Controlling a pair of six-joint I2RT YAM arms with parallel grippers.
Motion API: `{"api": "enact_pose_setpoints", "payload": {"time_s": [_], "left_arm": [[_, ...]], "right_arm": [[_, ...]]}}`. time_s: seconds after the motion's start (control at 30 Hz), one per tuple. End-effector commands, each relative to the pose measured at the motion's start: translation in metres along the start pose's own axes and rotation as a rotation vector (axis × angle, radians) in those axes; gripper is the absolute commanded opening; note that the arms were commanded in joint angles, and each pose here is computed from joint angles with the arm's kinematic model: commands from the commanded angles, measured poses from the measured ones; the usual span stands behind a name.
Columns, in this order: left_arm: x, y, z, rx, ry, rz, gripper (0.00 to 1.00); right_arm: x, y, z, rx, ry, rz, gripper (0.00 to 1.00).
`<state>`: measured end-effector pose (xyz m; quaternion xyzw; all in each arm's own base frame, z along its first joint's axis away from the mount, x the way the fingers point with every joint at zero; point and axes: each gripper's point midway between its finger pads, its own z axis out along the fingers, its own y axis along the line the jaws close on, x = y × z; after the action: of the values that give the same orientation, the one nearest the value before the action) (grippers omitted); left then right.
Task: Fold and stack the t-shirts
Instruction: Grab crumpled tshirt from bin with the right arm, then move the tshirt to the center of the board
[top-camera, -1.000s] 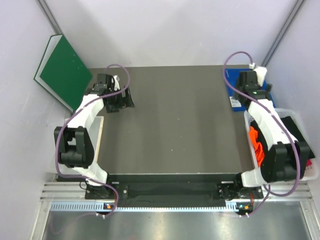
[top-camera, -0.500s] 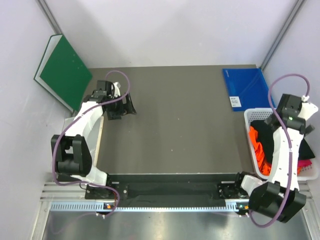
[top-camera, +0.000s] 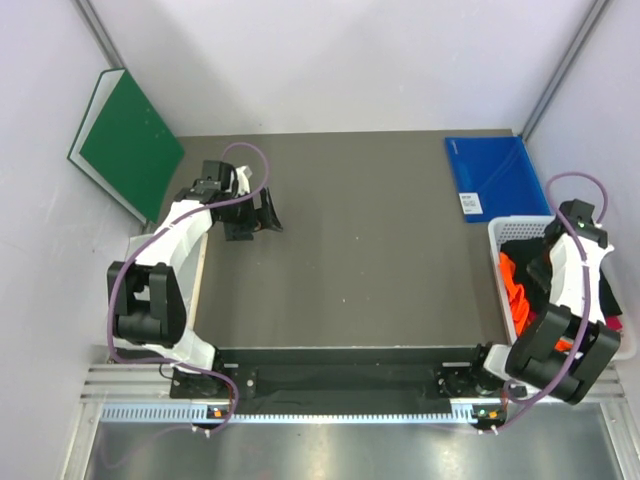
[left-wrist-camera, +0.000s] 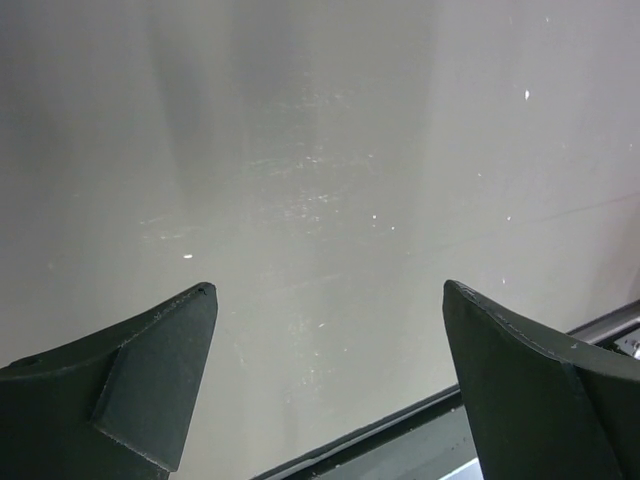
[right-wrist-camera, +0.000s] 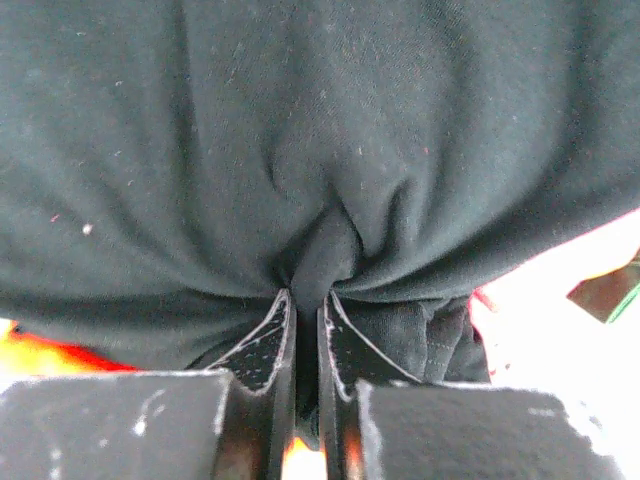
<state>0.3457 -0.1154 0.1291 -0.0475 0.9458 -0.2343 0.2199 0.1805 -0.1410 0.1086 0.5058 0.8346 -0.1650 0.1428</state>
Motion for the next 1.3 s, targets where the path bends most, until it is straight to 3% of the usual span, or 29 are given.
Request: {"api": "enact_pose_setpoints", "payload": {"time_s": [0.0, 0.4, 0.63, 0.9, 1.1, 1.27], "left_arm": [[-0.013, -0.016, -0.009, 0.042, -0.048, 0.022, 0.99], [-0.007, -0.010, -0.004, 0.026, -0.030, 0.023, 0.99], [-0.010, -0.019, -0.007, 0.040, -0.041, 0.038, 0.99], [-0.019, -0.026, -0.020, 0.048, -0.095, 0.056, 0.99], [-0.023, -0.031, -0.030, 0.044, -0.124, 0.053, 0.99], [-0.022, -0.033, -0.038, 0.032, -0.142, 0.057, 0.99]], "right_arm": [[-0.036, 0.017, -0.043, -0.135, -0.098, 0.090, 0.00], [-0.070, -0.033, -0.150, -0.199, -0.486, 0.165, 0.00], [-0.087, -0.021, -0.181, -0.314, -0.624, 0.096, 0.00], [-0.078, 0.081, -0.216, -0.657, -0.624, -0.156, 0.00], [0.002, 0.192, -0.250, -0.843, -0.547, -0.526, 0.00], [0.071, 0.260, -0.264, -0.871, -0.521, -0.818, 0.00]]}}
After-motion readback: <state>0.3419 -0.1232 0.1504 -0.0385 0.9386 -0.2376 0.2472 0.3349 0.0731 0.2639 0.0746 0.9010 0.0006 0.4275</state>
